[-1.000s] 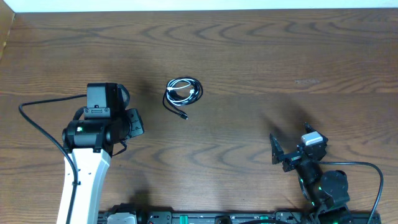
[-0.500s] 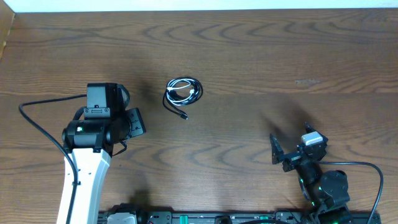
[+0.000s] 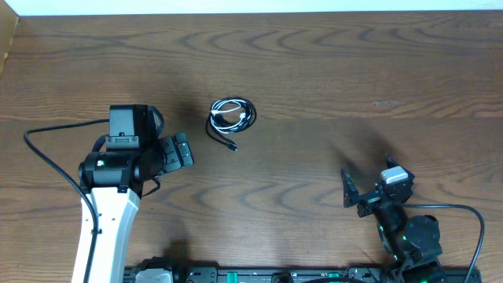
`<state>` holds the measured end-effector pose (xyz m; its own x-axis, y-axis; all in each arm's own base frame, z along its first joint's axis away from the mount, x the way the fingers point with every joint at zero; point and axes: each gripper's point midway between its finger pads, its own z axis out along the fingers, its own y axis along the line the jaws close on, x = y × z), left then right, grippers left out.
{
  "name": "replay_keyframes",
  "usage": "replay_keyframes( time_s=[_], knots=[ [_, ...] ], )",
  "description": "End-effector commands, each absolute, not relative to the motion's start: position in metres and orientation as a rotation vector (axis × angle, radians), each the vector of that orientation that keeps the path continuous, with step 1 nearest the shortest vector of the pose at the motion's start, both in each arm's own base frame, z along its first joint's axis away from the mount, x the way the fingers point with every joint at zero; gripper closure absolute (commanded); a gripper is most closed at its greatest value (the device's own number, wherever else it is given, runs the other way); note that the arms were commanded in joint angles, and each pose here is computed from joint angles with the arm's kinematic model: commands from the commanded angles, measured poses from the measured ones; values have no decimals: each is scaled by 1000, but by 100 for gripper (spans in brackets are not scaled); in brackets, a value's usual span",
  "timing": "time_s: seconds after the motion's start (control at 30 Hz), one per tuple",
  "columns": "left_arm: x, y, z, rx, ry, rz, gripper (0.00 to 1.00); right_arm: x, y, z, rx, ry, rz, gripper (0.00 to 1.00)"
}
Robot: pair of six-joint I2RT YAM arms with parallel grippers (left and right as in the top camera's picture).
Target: Untangle cables
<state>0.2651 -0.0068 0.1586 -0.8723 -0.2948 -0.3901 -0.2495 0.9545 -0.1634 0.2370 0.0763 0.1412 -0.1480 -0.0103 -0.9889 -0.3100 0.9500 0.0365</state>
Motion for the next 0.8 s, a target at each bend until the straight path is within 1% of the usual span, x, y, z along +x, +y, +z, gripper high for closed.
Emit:
replay_keyframes(
  time_s=[0.0,0.77],
  knots=[
    [271,-7,164,-372,2667,-152,2,237,77,140,-257,1707,253,1],
    [275,-4,166,-380,2647,-132,2,237,77,140,-258,1707,253,1]
  ],
)
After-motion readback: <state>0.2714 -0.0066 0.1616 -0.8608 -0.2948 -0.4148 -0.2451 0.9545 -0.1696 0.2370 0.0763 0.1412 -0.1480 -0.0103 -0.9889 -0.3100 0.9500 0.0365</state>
